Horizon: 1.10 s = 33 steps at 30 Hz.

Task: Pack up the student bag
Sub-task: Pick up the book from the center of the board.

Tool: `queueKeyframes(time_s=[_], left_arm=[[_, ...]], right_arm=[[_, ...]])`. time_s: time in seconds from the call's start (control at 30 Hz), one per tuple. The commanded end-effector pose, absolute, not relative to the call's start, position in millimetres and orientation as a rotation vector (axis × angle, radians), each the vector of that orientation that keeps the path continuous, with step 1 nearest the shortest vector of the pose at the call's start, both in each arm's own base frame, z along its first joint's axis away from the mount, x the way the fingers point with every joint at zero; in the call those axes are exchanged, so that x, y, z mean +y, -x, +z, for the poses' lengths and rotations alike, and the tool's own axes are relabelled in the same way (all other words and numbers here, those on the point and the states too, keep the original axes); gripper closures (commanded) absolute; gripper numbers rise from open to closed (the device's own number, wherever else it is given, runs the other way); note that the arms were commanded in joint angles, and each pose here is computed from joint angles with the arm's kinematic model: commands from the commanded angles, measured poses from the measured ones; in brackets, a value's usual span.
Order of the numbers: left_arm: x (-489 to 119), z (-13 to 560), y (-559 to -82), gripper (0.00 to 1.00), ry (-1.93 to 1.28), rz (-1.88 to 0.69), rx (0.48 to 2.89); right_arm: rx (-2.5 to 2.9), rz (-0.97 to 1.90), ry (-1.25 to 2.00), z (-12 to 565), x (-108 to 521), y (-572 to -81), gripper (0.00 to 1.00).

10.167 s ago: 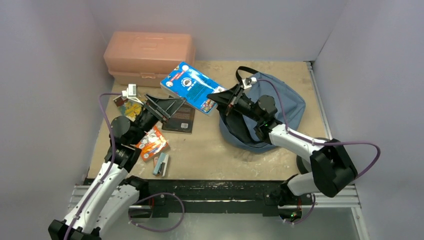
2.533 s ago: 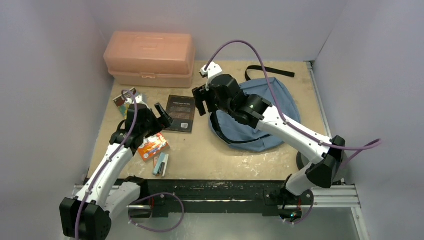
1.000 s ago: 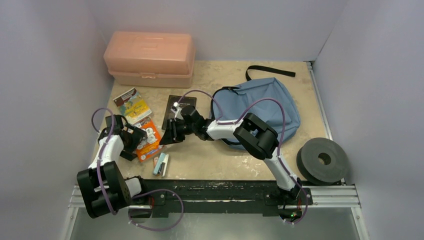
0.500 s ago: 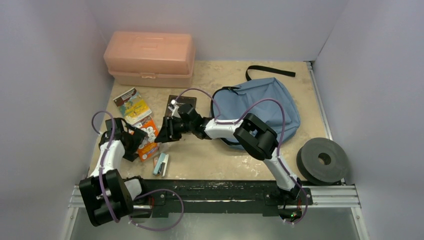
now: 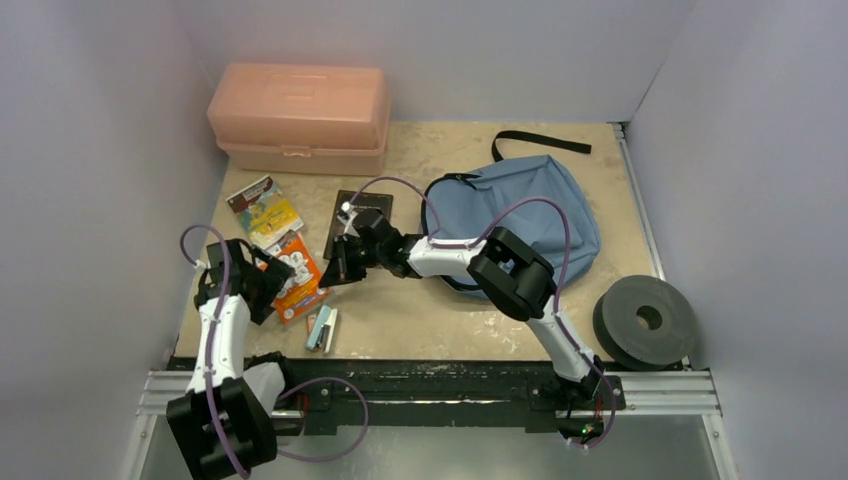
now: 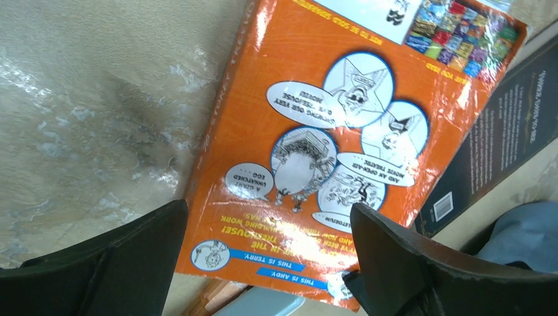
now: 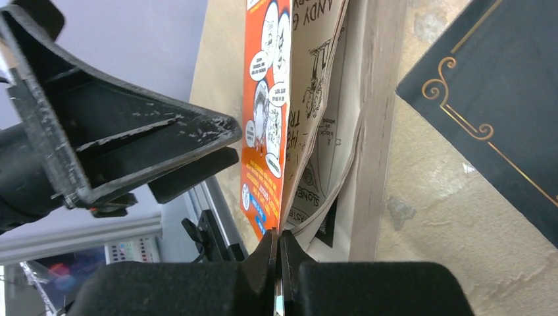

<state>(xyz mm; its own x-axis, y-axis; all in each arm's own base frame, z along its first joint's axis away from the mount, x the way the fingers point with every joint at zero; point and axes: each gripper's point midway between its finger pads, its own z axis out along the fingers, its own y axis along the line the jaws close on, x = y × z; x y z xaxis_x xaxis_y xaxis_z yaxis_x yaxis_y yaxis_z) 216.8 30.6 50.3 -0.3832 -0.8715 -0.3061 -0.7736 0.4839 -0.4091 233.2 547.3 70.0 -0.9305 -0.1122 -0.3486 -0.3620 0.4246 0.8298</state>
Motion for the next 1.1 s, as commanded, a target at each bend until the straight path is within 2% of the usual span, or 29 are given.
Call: queueKeyframes(time_s=[0.0, 0.3, 0.87, 1.07], left_arm=[[41, 89, -223, 0.06, 1.194, -0.213, 2.204], [28, 136, -227, 0.05, 1.112, -0.341, 2.068], [-2, 90, -236, 0.01, 1.427, -0.633, 1.996], [-9, 78, -248, 0.03, 1.543, -0.805, 1.808]], right_arm=[[2.310, 1.539, 0.519, 123, 554, -237, 1.00], [2.213, 1.885, 0.346, 181, 535, -261, 1.00], [2.094, 2.112, 0.108, 216, 518, -297, 1.00], [2.088, 2.128, 0.076, 217, 519, -302, 1.00]])
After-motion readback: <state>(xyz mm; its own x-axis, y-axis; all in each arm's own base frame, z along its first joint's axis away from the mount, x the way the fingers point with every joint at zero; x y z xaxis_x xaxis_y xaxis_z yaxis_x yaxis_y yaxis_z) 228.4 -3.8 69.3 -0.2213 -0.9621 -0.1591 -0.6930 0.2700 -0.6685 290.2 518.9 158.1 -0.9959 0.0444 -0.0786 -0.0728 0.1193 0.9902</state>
